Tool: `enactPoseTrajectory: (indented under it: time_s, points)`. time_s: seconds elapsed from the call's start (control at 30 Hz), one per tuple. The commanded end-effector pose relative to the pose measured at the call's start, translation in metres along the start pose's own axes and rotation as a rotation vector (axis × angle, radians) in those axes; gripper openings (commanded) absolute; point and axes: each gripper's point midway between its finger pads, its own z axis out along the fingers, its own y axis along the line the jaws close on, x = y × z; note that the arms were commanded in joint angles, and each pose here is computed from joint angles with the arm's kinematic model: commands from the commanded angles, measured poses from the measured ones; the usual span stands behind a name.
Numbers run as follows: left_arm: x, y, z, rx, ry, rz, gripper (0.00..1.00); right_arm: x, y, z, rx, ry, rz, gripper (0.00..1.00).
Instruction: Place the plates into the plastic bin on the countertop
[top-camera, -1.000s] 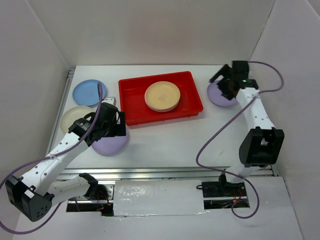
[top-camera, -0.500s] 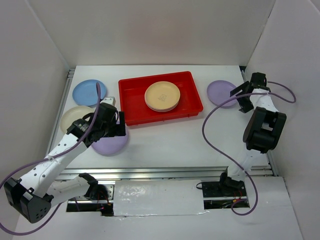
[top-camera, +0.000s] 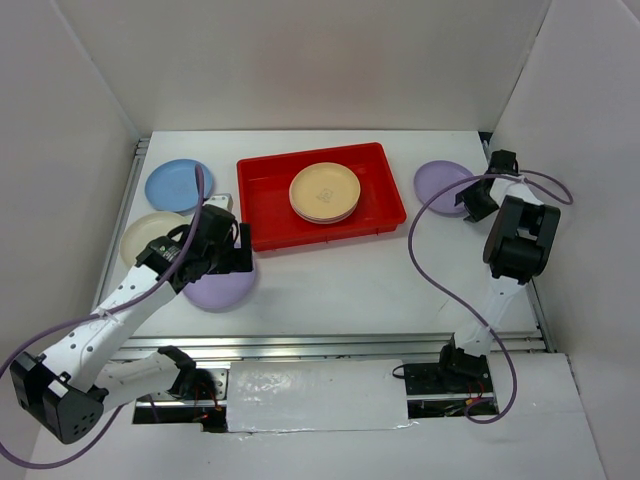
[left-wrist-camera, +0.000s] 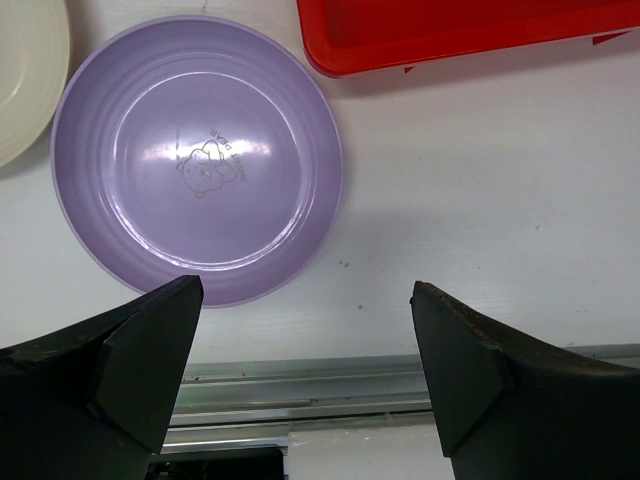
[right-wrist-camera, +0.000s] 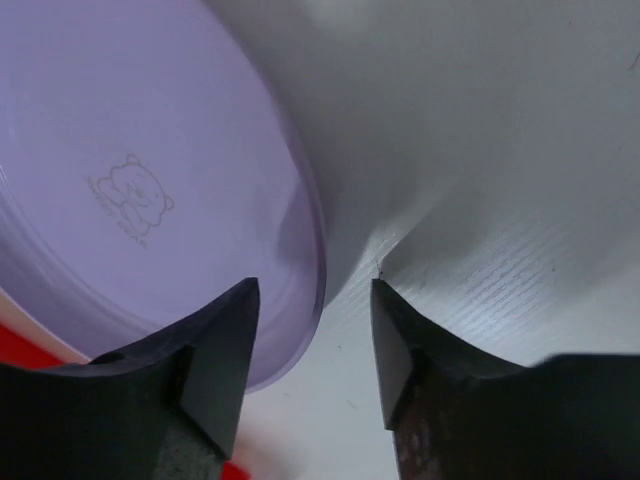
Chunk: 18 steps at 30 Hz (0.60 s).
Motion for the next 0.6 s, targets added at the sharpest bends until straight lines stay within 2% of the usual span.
enactPoseTrajectory:
  time_s: [0.0,0.07,0.1,0.13,0.2,0.23,0.33,0.4,0.57]
  points:
    - [-0.005,-0.002,0.000,0.011,-0.013,0.011,0.99,-0.012,0.009,0.002,-0.016,-0.028,0.006,0.54]
    - [-0.004,-0.001,0.001,0.005,-0.009,0.011,0.99,-0.012,0.010,0.001,-0.019,-0.026,0.002,0.44]
    - [-0.004,-0.001,0.001,0.005,-0.008,0.011,0.99,-0.010,0.009,0.002,-0.019,-0.028,0.004,0.29]
    - [-0.004,-0.001,0.001,0.003,-0.009,0.010,0.99,-0.012,0.010,-0.002,-0.028,-0.040,0.006,0.21]
    - [-0.004,-0.001,0.002,0.003,-0.006,0.011,0.99,-0.009,0.009,-0.002,-0.032,-0.039,0.007,0.18]
    - [-0.003,-0.001,0.002,0.001,-0.005,0.011,0.99,-0.010,0.010,-0.006,-0.039,-0.040,0.007,0.08]
    - [-0.004,-0.001,0.003,0.000,-0.006,0.012,0.99,-0.016,0.019,-0.025,-0.072,-0.064,0.017,0.00]
    - [-0.003,-0.001,0.004,-0.001,0.002,0.015,0.99,-0.020,0.027,-0.040,-0.107,-0.096,0.039,0.00]
    - [-0.002,0.000,0.005,-0.009,0.005,0.013,0.99,-0.049,0.073,-0.127,-0.260,-0.244,0.038,0.00]
